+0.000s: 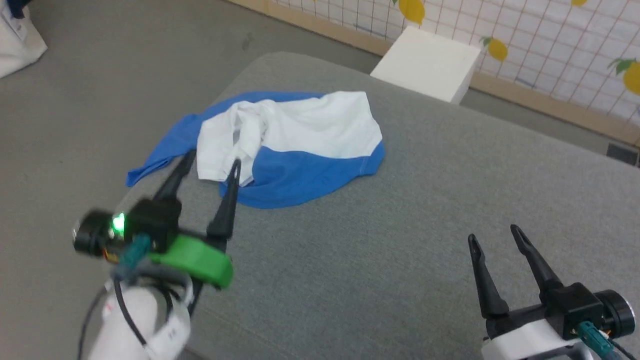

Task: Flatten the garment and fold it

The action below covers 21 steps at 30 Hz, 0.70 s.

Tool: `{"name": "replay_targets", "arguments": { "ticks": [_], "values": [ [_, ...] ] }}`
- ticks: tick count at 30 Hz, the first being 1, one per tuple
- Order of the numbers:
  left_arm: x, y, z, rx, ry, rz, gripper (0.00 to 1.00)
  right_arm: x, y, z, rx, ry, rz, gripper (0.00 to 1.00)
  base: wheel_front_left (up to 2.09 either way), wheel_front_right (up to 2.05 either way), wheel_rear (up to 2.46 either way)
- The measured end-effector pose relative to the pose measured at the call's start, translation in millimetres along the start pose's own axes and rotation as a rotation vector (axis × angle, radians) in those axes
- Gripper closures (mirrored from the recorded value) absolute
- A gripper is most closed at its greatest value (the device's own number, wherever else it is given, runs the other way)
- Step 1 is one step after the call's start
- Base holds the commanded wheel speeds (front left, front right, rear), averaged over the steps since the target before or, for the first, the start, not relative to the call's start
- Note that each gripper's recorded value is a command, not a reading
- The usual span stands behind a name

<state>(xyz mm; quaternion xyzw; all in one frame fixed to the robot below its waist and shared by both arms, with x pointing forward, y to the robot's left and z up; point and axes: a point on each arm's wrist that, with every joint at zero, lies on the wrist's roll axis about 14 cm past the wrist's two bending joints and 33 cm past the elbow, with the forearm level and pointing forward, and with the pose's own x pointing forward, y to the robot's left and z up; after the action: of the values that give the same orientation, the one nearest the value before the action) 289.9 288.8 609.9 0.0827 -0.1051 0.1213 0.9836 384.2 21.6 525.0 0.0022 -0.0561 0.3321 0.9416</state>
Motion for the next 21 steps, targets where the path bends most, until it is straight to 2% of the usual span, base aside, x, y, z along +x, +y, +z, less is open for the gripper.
{"name": "replay_targets", "arguments": {
  "ticks": [3,9,15,21],
  "values": [
    [43.2,3.5,20.2,0.070,0.002,-0.051,0.00,7.0,-6.9,-2.8,-0.011,0.006,-0.008,0.00,0.00,0.00,0.00],
    [116.0,8.6,32.2,0.086,0.048,-0.091,0.00,20.4,-18.1,-13.5,-0.018,0.025,-0.020,0.00,0.00,0.00,0.00],
    [164.8,14.6,-8.2,0.137,0.237,-0.114,0.00,33.7,-32.0,-22.5,-0.010,0.026,-0.039,0.00,0.00,0.00,0.00],
    [189.8,-6.6,-72.5,0.142,0.443,-0.192,0.00,35.3,-56.9,-39.9,-0.002,0.052,-0.092,0.00,0.00,0.00,0.00]
  ]
}}
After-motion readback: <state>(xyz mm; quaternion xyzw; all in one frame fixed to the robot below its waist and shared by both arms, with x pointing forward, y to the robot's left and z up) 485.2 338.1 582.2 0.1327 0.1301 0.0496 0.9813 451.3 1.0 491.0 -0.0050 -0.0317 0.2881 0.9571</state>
